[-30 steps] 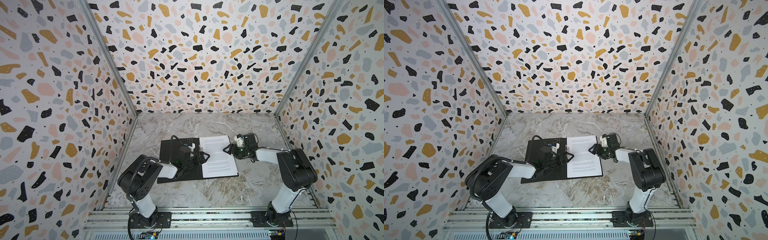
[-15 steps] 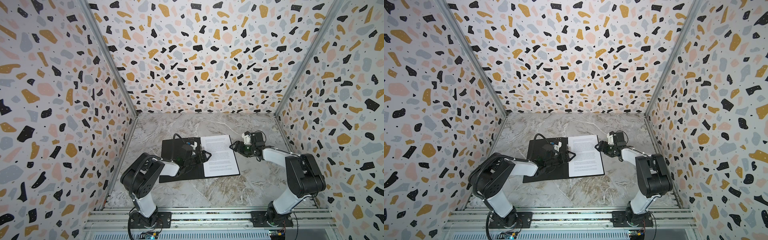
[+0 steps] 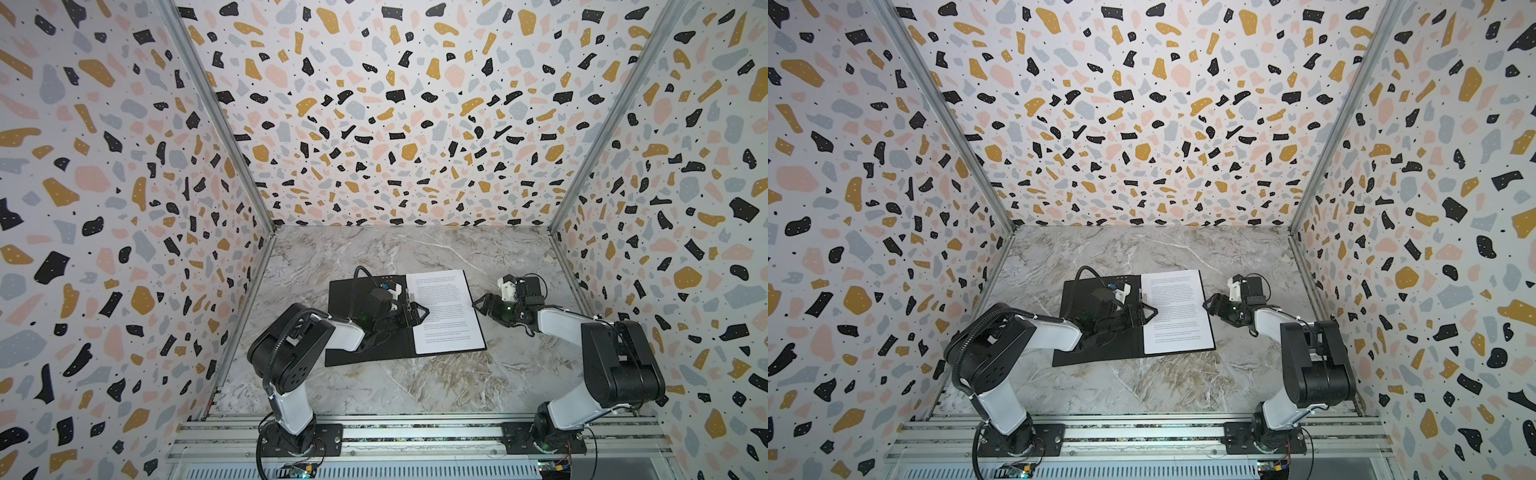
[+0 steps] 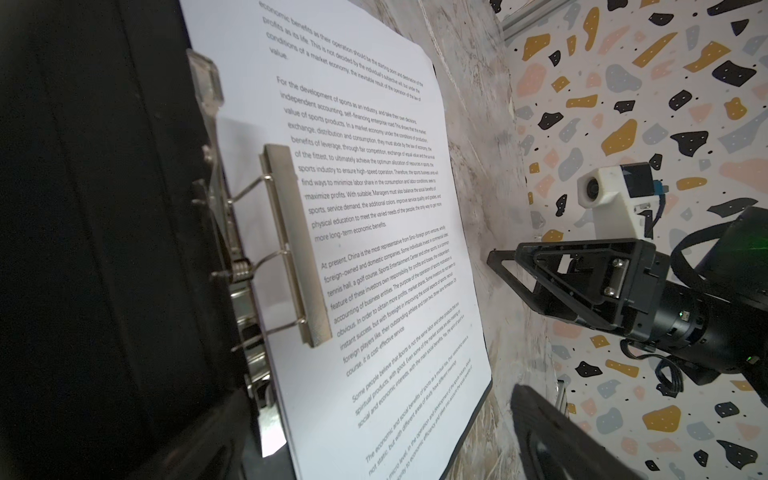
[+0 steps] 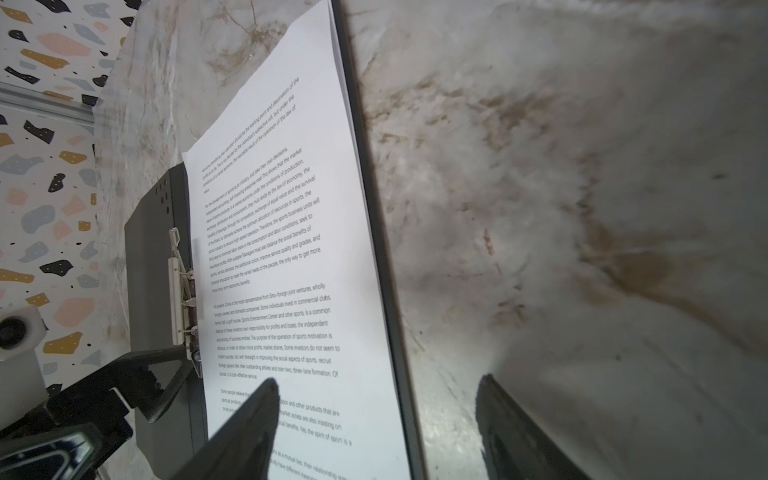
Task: Put the files into the folder
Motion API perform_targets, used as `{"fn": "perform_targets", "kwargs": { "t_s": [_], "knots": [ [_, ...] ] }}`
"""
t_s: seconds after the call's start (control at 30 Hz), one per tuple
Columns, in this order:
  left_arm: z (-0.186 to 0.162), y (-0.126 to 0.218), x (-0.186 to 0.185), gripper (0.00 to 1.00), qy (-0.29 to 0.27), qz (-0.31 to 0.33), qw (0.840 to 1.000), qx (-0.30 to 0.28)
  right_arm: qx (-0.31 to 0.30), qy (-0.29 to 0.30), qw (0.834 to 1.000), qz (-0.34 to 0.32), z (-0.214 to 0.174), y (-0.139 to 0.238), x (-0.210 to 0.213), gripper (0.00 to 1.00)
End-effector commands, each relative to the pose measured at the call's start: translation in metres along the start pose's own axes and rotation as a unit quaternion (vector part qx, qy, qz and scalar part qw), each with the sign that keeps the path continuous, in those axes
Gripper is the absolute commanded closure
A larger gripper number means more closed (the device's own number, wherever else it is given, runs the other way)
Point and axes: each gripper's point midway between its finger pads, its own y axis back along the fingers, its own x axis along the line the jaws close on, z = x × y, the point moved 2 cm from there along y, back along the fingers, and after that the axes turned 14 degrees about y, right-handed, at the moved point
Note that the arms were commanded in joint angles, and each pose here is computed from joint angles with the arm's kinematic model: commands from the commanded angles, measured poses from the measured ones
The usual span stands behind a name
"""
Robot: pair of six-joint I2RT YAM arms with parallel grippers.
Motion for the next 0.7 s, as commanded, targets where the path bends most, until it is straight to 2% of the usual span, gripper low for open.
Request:
{"fn": "perform_targets", "kwargs": {
  "t_s": [0.0,0.33,0.67],
  "knots": [
    [0.009,0.001,-0.012,0.0,-0.02,-0.006,1.0,-0.01,-0.022,0.022,1.0,-0.002,0.006,0.01,-0.002,0.25],
    [0.037,0.009,-0.007,0.0,-0.03,0.016,0.999,-0.027,-0.036,0.022,0.999,0.012,-0.004,0.016,-0.012,0.24],
    [0.063,-0.008,-0.007,0.0,-0.044,0.028,0.998,-0.024,-0.035,0.028,0.999,0.023,-0.009,0.015,-0.017,0.24]
  ]
}}
